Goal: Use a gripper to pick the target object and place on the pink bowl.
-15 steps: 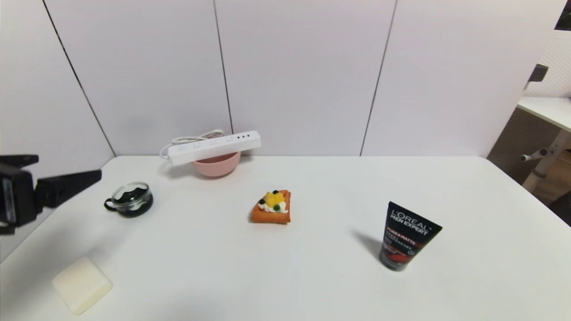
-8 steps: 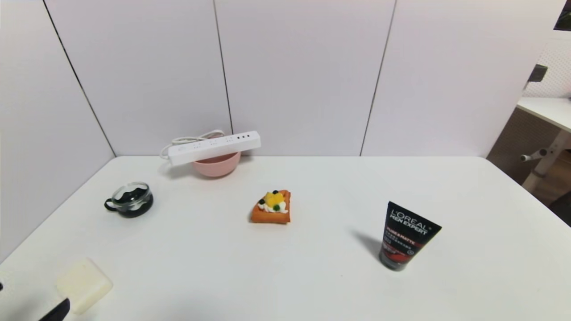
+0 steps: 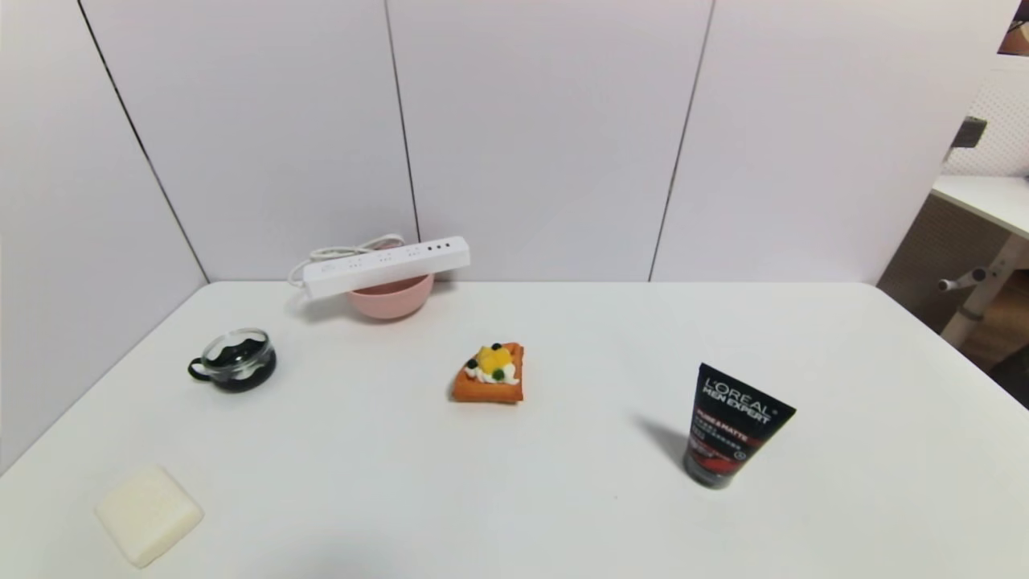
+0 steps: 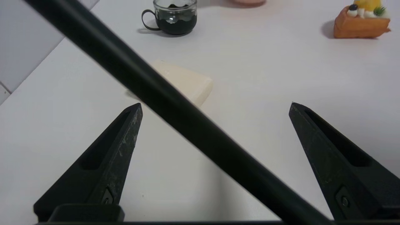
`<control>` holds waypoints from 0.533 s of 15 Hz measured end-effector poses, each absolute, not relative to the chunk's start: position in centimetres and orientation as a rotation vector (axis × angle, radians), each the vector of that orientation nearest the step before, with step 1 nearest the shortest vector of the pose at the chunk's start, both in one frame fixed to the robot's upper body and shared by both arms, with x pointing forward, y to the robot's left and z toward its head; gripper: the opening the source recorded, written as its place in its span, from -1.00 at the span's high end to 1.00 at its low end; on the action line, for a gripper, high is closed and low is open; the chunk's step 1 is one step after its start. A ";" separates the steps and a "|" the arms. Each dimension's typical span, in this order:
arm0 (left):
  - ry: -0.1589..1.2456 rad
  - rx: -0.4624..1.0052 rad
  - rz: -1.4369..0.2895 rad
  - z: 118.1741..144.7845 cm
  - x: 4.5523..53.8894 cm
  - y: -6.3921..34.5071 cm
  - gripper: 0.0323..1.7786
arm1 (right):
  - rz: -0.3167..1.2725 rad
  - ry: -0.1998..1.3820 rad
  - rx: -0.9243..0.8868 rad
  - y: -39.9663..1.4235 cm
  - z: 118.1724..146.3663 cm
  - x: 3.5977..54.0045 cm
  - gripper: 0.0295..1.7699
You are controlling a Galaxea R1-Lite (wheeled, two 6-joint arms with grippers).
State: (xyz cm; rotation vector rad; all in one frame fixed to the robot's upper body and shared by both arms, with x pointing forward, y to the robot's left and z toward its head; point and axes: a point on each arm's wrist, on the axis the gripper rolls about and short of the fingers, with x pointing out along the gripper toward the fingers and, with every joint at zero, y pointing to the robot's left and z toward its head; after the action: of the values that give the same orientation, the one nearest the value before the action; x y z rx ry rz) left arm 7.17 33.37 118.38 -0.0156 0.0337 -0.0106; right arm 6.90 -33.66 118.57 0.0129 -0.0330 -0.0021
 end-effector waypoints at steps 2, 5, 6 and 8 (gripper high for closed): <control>0.012 -0.016 -0.009 118.3 7.0 33.4 -0.90 | -0.003 -0.033 0.013 -33.7 118.6 6.9 -0.93; 0.000 -0.017 -0.009 118.2 6.9 33.4 -0.90 | -0.003 -0.033 0.013 -33.7 118.6 6.9 -0.93; -0.001 -0.016 -0.009 118.2 6.9 33.4 -0.90 | -0.002 -0.033 0.014 -33.7 118.6 6.9 -0.93; -0.002 -0.016 -0.009 118.2 6.9 33.4 -0.90 | -0.002 -0.033 0.013 -33.7 118.6 6.9 -0.93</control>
State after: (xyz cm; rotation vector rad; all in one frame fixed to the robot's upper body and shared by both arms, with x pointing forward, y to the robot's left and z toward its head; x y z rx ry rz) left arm 6.90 33.37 118.24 -0.0164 -0.0023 -0.0092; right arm 6.90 -33.66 118.57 0.0129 -0.0330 -0.0021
